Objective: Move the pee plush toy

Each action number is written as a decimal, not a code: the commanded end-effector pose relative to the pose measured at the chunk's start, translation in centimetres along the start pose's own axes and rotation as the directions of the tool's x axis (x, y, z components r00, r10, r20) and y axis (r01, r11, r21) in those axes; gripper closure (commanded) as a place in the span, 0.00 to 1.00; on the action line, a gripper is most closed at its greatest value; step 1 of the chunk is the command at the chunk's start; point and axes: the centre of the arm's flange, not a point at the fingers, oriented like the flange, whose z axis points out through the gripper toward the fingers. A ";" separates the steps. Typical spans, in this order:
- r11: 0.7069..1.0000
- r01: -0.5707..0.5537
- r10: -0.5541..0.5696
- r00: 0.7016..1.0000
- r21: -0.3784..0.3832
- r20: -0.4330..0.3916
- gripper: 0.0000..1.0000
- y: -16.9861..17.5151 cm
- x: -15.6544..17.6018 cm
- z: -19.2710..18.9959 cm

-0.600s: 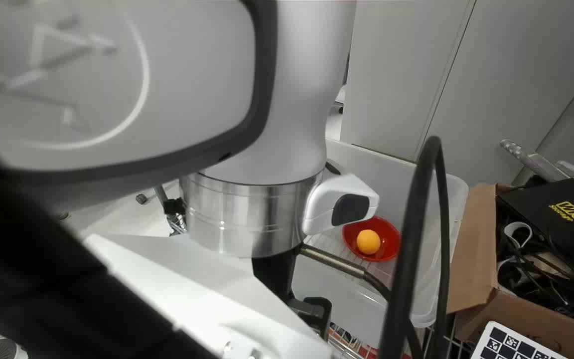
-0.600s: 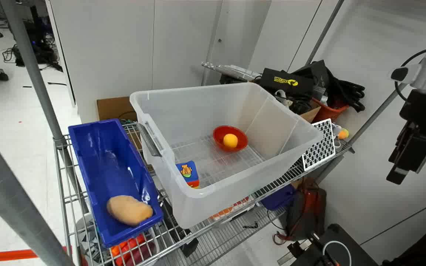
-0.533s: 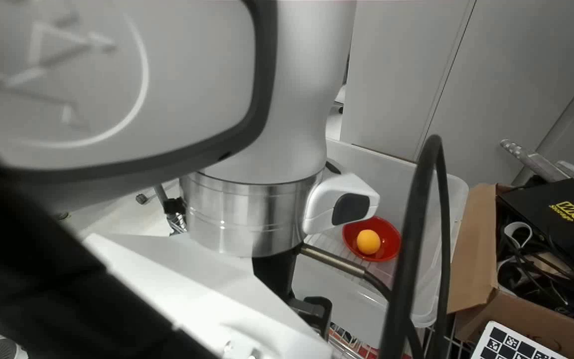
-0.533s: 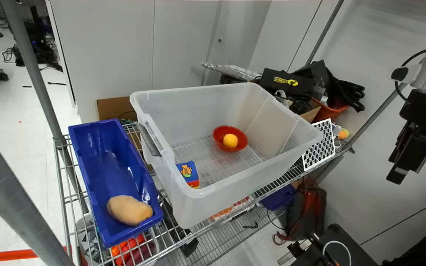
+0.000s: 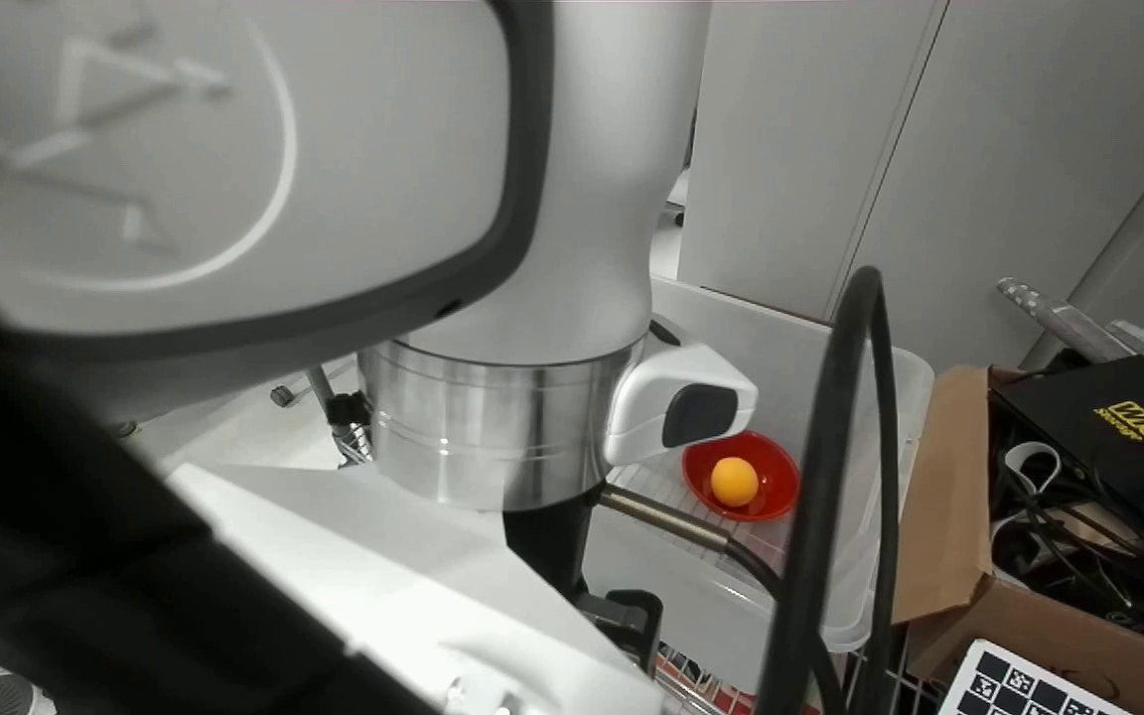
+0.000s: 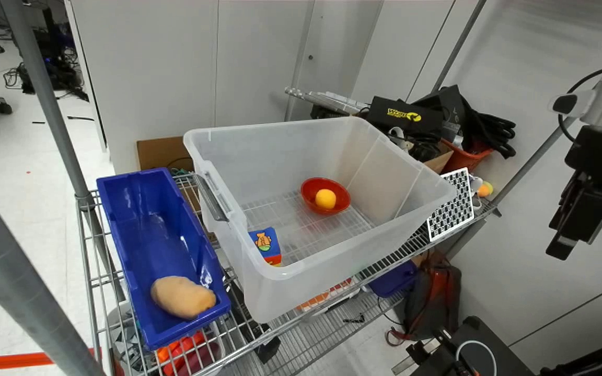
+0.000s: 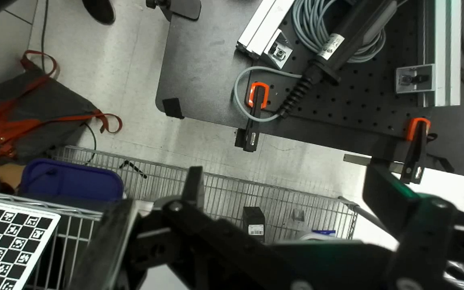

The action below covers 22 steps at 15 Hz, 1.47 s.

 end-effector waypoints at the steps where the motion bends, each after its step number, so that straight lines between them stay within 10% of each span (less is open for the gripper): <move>1: 1.000 0.000 0.000 1.000 0.000 0.000 0.00 0.0 0.0 0.0; 12: 0.996 0.022 -0.050 0.944 -0.087 -0.327 0.00 -2.0 11.4 -5.8; 22: 0.992 0.130 -0.123 0.952 0.006 -0.279 0.00 -1.5 28.1 -2.6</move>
